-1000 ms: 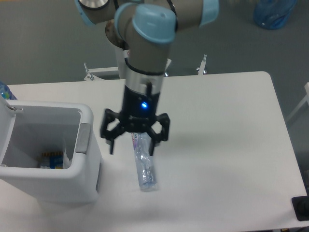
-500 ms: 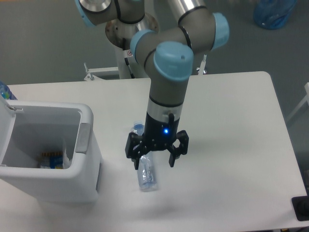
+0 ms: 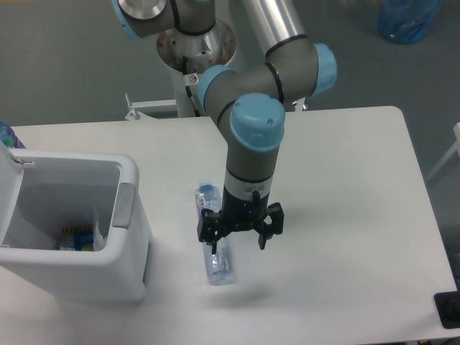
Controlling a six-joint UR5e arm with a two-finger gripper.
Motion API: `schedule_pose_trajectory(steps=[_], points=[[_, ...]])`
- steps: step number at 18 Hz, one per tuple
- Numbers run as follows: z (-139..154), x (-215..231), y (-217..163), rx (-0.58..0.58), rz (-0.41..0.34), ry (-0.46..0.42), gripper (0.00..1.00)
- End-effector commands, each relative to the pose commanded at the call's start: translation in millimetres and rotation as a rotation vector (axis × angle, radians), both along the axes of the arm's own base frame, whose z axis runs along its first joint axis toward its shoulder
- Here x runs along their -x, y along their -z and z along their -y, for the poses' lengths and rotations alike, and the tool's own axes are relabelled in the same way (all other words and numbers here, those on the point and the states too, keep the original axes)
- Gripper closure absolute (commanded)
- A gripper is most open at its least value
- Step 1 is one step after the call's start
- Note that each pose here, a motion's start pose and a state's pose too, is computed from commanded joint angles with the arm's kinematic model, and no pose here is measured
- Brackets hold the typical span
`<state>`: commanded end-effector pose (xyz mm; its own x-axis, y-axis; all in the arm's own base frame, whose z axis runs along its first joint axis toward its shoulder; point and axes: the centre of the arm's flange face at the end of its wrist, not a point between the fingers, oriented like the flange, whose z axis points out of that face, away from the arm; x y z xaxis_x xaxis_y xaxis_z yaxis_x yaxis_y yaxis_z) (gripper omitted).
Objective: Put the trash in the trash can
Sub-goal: 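Move the open gripper over the clear plastic water bottle, then lower the gripper around the bottle's cap end and close it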
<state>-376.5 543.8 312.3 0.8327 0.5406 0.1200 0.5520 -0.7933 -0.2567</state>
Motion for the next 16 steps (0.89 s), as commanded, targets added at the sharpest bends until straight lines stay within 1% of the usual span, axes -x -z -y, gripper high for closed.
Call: schedule_pose_trajectory(steps=[4,6,10,13,16], points=[[-1.7,-0.8,16.3,0.018,0.02,-0.005,0.0],[-2.5,-1.0,34.0,0.039,0.039,-0.004,0.0],[-15.0,-12.2,60.3,0.127,0.0,0.016,0.0],[-19.8,-14.2,74.9,0.143,0.012,0.026,0.0],[-25.6,-17.0,78.0,0.142,0.01,0.034,0.0]])
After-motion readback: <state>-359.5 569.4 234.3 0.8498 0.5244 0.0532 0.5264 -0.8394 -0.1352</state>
